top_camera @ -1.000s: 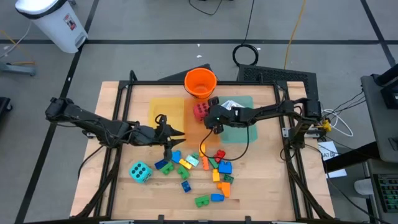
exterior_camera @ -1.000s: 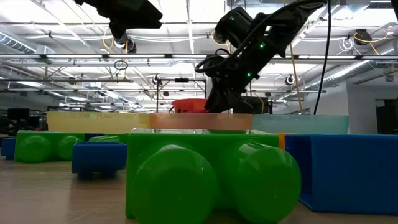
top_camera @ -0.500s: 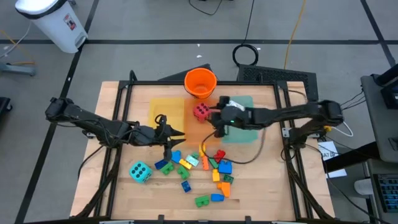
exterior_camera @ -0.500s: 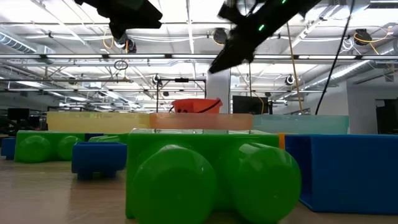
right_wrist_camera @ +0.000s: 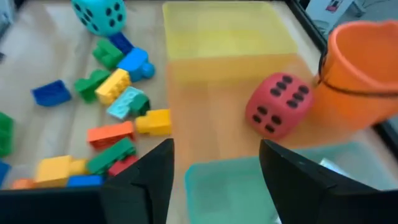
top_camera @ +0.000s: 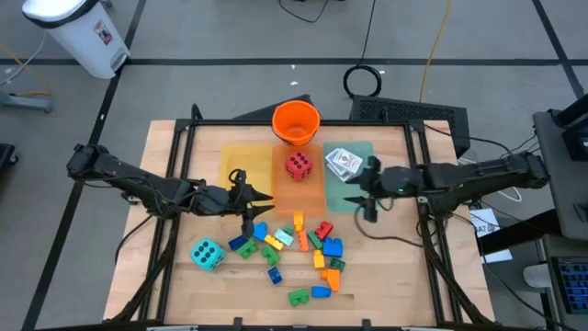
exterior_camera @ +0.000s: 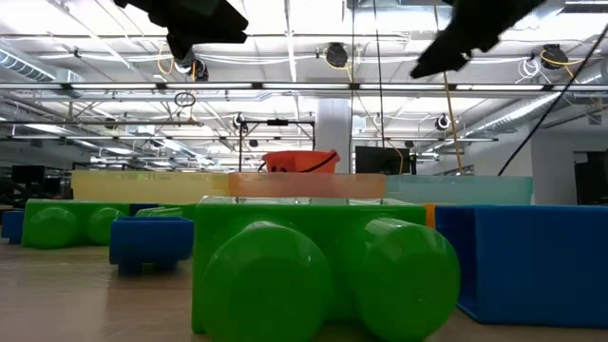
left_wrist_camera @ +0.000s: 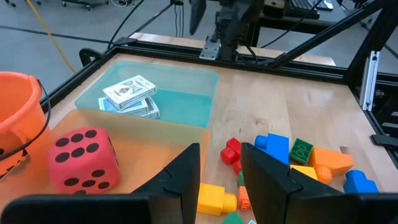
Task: Pick & Place Toys
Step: Put the large blue dice into the orange bin
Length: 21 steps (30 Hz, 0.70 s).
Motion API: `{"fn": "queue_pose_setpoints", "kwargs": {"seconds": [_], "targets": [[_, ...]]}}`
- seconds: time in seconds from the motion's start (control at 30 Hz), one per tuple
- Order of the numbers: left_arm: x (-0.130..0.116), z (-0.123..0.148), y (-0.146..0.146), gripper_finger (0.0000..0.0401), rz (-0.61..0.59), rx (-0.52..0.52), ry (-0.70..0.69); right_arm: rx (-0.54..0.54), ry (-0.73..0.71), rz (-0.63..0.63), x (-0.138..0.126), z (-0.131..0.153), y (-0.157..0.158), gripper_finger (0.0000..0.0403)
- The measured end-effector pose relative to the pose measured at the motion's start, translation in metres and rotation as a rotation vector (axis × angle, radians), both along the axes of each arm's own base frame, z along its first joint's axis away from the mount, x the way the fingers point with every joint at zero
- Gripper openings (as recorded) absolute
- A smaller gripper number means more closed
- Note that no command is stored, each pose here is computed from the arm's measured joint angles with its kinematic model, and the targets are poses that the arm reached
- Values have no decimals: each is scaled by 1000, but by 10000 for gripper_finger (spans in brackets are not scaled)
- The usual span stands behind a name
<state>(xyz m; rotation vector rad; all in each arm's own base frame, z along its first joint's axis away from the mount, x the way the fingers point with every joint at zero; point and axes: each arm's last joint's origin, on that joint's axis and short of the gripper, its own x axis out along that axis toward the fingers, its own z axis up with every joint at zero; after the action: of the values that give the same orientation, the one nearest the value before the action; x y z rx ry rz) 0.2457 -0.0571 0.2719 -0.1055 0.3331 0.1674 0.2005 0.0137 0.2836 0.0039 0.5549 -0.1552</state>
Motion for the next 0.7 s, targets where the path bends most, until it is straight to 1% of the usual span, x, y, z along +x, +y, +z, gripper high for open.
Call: {"fn": "queue_pose_setpoints", "kwargs": {"seconds": [0.17,0.33,0.43,0.5,0.53,0.6,0.7], "targets": [[0,0,0,120,0,0,0,110,-55,-32,-34,-17,2,196],[0,0,0,120,4,1,-1,157,-88,4,-58,-37,7,196],[0,0,3,120,74,-4,-13,173,-138,54,-68,-48,12,196],[0,0,6,120,148,-59,-31,185,-177,93,-73,-55,15,196],[0,0,7,121,167,-76,-36,192,-200,110,-76,-57,16,196],[0,0,9,130,166,-95,-31,206,-245,139,-80,-62,18,196],[0,-4,11,163,118,-130,17,223,-294,168,-86,-69,20,196]]}}
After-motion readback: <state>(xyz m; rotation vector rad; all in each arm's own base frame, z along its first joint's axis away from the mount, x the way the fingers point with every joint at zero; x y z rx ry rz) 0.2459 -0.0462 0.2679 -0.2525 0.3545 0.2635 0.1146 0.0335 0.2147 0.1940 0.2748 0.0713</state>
